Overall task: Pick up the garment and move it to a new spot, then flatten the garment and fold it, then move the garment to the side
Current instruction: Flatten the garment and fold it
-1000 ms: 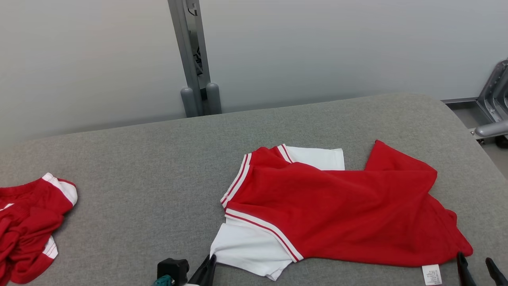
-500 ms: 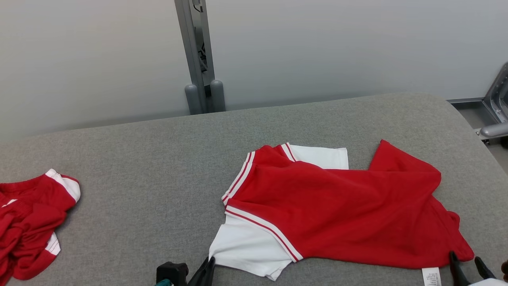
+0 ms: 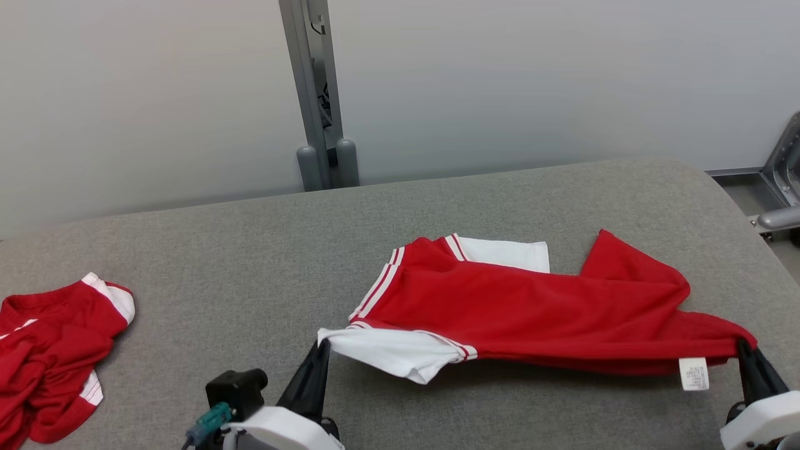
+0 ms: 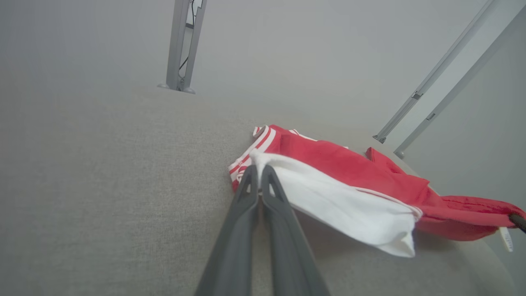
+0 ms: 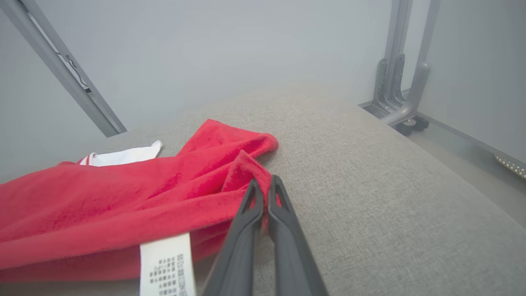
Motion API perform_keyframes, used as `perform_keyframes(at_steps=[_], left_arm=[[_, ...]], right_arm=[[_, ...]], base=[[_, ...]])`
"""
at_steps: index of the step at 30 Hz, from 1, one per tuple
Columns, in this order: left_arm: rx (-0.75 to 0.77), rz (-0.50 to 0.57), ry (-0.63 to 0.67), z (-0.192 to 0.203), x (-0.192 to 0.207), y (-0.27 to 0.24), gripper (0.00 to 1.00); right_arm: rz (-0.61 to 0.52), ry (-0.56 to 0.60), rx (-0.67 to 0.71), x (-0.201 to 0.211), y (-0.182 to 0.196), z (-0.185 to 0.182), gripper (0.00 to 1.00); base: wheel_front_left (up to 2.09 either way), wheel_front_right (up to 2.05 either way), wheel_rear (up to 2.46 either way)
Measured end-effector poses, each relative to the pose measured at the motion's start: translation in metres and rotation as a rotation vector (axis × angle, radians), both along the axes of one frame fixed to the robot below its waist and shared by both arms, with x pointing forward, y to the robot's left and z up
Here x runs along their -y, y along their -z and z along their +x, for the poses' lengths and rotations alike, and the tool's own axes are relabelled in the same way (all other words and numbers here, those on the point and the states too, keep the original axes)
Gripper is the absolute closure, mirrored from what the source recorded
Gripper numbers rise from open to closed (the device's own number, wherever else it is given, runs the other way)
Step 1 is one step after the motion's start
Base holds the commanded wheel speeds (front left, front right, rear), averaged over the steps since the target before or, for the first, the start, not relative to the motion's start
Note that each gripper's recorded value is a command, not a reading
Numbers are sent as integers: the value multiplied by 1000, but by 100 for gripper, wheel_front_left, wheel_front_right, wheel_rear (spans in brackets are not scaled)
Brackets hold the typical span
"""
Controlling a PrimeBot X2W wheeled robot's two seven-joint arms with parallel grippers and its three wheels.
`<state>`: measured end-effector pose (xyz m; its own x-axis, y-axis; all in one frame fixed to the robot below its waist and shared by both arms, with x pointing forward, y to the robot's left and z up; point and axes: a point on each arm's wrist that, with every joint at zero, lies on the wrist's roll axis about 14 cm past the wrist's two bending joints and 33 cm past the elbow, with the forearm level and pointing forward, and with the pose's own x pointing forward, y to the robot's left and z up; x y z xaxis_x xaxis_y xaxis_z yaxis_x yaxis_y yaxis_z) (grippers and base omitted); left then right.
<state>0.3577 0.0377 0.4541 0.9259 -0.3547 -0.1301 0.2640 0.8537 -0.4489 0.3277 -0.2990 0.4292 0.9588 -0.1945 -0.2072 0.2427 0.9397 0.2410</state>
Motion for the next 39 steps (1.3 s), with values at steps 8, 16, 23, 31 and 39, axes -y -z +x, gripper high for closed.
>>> perform_keyframes(at_steps=[8,16,23,31,39], left_arm=[[362,-88,21,34,-5,-123,100],[665,-17,87,48,-12,-247,100],[891,134,90,47,-22,-335,100],[953,274,90,56,-27,-367,100],[945,418,87,95,-32,-363,100]], right_arm=[[-84,-51,288,3,-96,20,100],[-168,-122,450,-2,-197,43,100],[-303,-166,562,-8,-286,56,100],[-367,-207,587,-21,-323,73,100],[-359,-259,513,-41,-311,118,100]], base=[[0,0,0],[0,0,0],[0,0,0],[0,0,0],[0,0,0]])
